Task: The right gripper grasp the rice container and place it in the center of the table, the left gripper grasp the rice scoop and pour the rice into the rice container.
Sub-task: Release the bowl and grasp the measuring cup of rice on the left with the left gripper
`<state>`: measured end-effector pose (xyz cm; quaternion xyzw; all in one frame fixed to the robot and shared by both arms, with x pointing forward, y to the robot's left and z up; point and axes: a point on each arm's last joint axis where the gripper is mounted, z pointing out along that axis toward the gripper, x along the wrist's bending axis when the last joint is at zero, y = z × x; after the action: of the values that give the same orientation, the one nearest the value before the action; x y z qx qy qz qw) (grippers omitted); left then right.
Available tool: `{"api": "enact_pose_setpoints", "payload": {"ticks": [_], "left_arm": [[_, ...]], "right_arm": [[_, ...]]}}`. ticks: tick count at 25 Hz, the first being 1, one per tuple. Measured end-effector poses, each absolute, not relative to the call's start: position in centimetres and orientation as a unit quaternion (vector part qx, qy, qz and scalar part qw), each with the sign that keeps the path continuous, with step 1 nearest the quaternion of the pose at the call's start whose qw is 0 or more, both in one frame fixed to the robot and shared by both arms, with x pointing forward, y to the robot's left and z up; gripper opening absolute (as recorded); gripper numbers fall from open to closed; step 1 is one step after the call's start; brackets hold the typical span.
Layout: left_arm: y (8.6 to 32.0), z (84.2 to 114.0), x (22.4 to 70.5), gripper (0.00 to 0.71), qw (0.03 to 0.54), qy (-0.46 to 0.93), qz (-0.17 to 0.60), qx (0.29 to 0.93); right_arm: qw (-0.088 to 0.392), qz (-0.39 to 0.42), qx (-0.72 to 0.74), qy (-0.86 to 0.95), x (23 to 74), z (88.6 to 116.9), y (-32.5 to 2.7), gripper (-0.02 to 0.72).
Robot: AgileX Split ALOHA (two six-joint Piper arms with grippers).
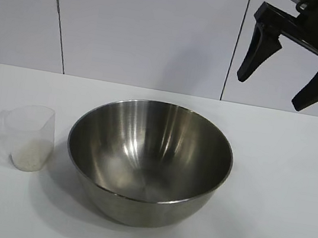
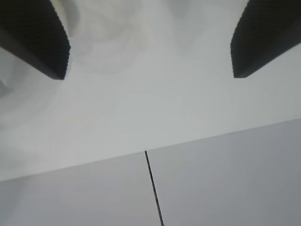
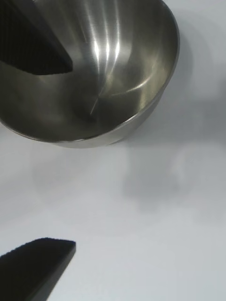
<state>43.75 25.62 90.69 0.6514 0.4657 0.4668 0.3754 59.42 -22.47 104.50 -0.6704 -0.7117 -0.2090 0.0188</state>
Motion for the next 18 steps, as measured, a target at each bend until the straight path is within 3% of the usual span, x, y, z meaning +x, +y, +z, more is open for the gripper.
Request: {"api": "enact_pose_setpoints", "payload": {"ticks": [10,18], "left_arm": [[25.6,87.2,43.5,0.624,0.321,0.474,0.424,0.702],[24.8,86.0,44.8,0.623,0.321,0.463,0.412,0.716]], "right_arm": [[0.019,-0.209,-0.670,-0.712,59.4,104.5,-22.5,0.652],[0.018,-0.208,-0.670,-0.712,59.4,104.5,-22.5,0.652]]}}
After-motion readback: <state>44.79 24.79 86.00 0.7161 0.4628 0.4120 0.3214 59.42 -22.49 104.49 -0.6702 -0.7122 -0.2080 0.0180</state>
